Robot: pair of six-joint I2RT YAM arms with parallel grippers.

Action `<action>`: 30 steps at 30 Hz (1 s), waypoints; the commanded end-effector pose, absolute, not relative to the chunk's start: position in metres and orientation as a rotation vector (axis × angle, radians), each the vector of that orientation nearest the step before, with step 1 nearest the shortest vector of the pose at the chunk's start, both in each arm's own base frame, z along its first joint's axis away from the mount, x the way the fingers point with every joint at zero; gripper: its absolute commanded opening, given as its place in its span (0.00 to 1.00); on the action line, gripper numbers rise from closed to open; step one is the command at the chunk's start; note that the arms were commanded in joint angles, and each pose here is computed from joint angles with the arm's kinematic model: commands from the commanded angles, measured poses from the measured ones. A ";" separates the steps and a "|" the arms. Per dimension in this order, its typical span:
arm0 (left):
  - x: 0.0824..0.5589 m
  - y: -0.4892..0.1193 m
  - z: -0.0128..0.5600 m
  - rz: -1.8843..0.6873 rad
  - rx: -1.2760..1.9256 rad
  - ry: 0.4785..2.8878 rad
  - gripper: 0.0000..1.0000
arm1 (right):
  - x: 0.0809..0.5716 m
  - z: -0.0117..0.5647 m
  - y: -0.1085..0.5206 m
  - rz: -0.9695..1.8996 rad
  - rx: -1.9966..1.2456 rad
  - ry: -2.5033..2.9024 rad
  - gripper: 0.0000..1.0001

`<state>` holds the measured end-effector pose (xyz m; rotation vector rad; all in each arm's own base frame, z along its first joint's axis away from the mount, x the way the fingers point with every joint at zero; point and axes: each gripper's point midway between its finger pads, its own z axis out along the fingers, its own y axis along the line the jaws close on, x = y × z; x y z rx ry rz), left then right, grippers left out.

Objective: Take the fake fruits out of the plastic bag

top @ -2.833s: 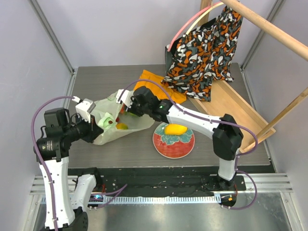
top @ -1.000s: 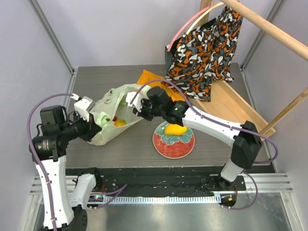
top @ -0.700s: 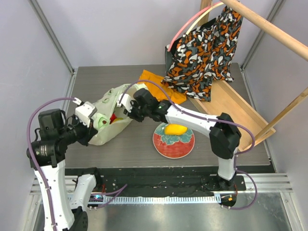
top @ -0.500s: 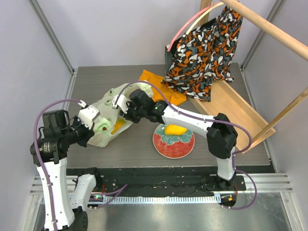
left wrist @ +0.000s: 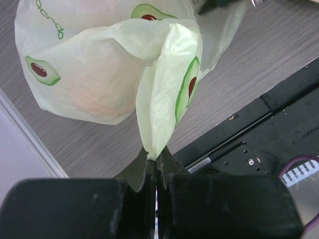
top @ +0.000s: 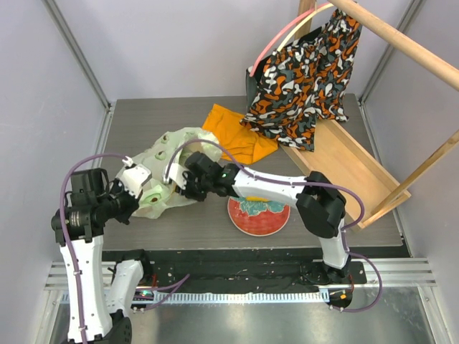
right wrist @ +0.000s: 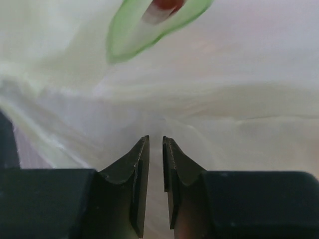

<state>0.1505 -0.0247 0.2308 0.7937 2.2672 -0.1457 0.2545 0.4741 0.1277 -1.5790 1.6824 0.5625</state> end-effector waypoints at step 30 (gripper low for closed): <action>0.114 -0.026 0.215 -0.182 0.771 2.375 0.00 | 0.292 0.078 0.527 0.387 -1.702 1.522 0.50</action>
